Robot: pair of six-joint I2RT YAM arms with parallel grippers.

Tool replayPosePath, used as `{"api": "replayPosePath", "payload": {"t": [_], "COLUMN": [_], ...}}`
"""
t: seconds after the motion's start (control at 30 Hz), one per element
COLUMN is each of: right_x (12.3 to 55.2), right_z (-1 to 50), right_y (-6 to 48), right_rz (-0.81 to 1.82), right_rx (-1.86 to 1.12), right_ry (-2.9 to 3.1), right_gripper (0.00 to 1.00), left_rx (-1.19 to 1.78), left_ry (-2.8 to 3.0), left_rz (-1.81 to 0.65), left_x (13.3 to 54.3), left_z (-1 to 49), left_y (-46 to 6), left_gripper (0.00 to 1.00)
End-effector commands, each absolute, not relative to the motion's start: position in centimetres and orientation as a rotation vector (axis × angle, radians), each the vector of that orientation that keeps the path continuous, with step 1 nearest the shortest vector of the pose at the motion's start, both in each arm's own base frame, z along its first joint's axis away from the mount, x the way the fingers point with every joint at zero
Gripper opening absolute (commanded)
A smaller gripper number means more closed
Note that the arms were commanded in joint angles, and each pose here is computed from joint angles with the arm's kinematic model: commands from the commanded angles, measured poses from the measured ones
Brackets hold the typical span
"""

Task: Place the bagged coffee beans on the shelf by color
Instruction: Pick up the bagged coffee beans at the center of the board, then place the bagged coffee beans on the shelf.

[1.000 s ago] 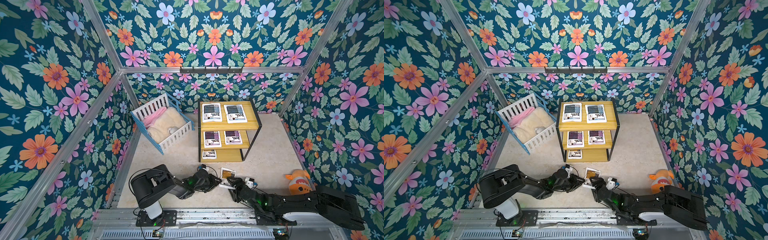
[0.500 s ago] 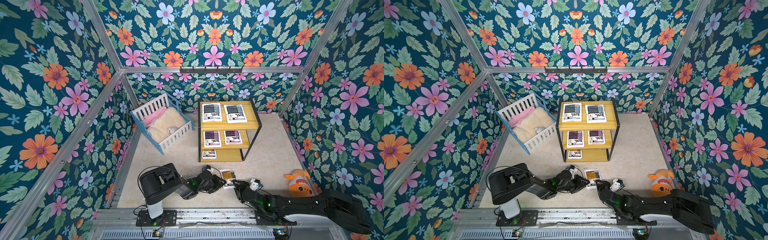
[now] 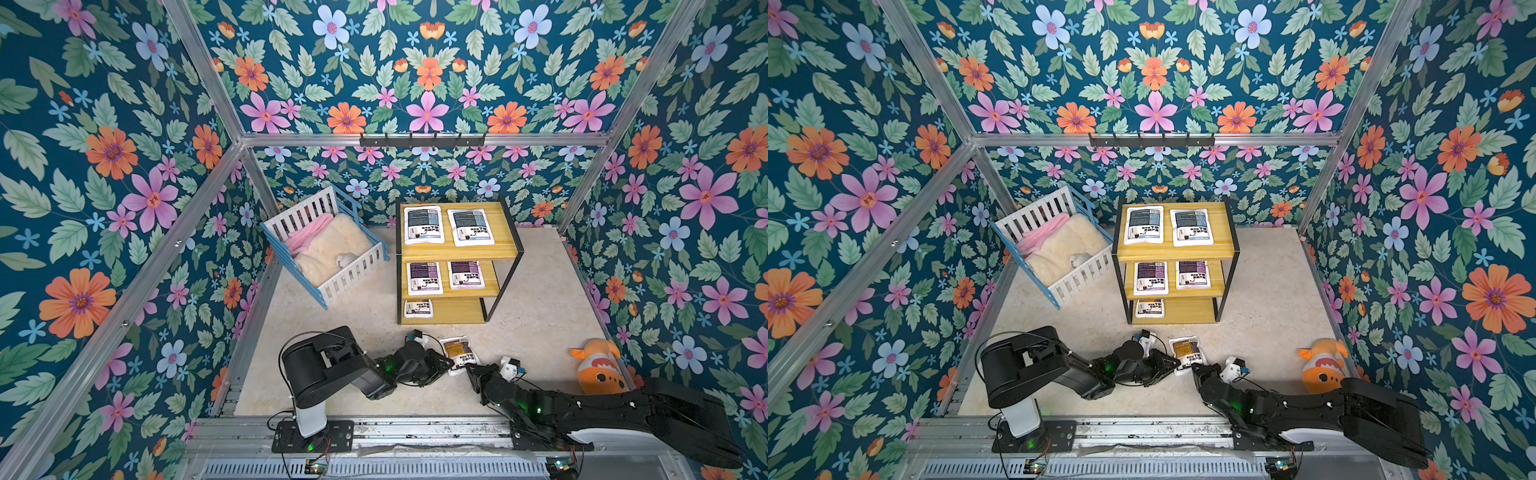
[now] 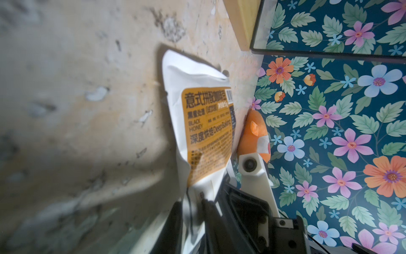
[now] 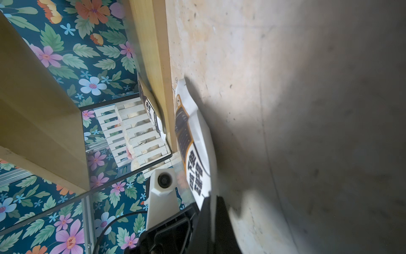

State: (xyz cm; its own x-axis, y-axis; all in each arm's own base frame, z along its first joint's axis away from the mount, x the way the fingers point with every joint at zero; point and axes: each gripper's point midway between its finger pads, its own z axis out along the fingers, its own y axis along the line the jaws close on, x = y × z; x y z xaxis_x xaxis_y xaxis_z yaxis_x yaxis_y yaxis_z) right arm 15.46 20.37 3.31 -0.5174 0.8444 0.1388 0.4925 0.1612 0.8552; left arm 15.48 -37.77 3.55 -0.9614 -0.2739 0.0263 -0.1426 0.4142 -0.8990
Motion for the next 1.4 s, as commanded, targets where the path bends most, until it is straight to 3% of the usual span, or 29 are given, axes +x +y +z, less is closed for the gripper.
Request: {"api": "replayPosePath", "payload": {"t": [0.0,0.17,0.23,0.5,0.8,1.37], "right_x": [15.7,17.1,17.8,21.2,23.0,30.5], "right_z": [3.4,6.1,7.8,12.8,12.3,12.2], "right_y": [19.9,19.4,19.0,17.4,18.0,20.7], "right_rz": [1.360,1.450,1.507,1.550,1.494,1.412], "right_rx": [1.429,1.322,1.247,1.032,1.059,1.025], "right_ry": [1.988,1.857,1.786,1.650,1.694,1.609], "right_gripper": [0.00,0.00,0.00,0.00,0.00,0.00], "left_rx": [-0.367,-0.318,-0.284,-0.317,-0.367,-0.361], "left_ry": [2.494,2.450,2.440,2.306,2.236,2.235], "left_rz": [-1.618,-1.516,-1.422,-1.248,-1.138,-1.083], "left_x": [15.7,16.0,16.2,17.7,19.6,20.0], "left_z": [4.6,6.6,7.5,12.7,16.2,17.1], "left_y": [-37.7,-35.5,-34.0,-27.0,-21.9,-20.5], "left_gripper": [0.25,0.48,0.52,0.53,0.52,0.51]}}
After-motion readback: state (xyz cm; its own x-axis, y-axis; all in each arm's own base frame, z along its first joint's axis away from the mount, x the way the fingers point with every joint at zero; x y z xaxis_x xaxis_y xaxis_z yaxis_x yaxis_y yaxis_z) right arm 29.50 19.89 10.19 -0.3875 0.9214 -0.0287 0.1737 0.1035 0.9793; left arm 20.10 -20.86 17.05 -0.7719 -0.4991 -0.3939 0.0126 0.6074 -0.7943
